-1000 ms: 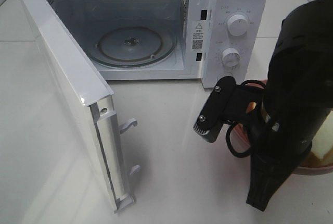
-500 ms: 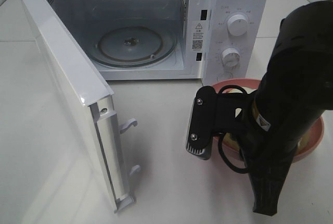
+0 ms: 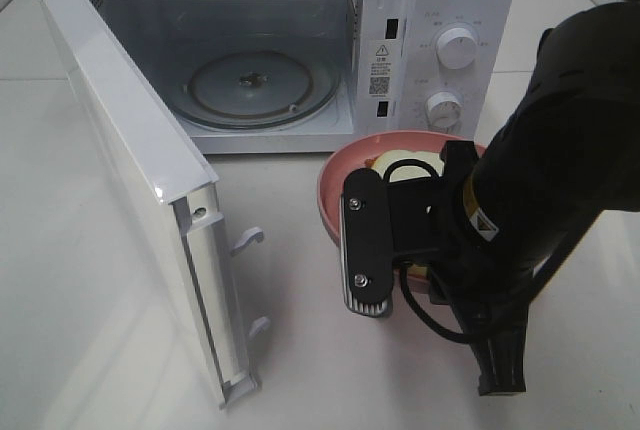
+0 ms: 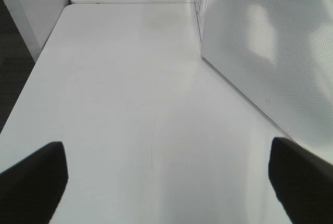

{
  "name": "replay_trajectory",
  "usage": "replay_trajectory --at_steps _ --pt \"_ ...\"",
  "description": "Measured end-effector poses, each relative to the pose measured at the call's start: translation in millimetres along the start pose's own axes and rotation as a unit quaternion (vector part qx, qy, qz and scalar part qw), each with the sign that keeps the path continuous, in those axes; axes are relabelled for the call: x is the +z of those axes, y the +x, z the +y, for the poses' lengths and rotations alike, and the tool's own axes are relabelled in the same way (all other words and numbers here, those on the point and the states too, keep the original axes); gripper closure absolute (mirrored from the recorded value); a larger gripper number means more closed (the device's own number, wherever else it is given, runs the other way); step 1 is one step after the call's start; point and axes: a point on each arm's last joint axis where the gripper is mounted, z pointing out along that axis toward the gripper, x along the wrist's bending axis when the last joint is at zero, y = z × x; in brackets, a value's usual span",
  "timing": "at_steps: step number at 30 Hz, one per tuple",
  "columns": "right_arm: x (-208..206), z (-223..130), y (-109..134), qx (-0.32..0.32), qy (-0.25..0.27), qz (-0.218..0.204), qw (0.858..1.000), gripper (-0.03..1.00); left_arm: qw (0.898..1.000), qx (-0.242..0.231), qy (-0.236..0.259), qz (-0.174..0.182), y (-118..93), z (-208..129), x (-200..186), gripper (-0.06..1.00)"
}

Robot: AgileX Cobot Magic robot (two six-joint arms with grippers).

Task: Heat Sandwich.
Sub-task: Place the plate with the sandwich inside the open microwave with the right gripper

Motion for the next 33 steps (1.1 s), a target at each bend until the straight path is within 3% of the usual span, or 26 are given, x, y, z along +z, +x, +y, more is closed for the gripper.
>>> replay_trajectory --at_steps 5,13,33 --pt "0 2 -1 -0.047 -0.013 -0.008 0.999 0.92 1.000 0.000 0.000 0.000 0 0 0 -0.05" --pt "0 6 -2 -0.051 -0.030 -0.013 0.998 0.92 1.000 0.000 0.000 0.000 0 0 0 -0.05" --pt "9 -23 -27 -0.170 -0.031 -0.002 0.985 0.92 1.000 0.000 0.000 0.000 0 0 0 -0.05"
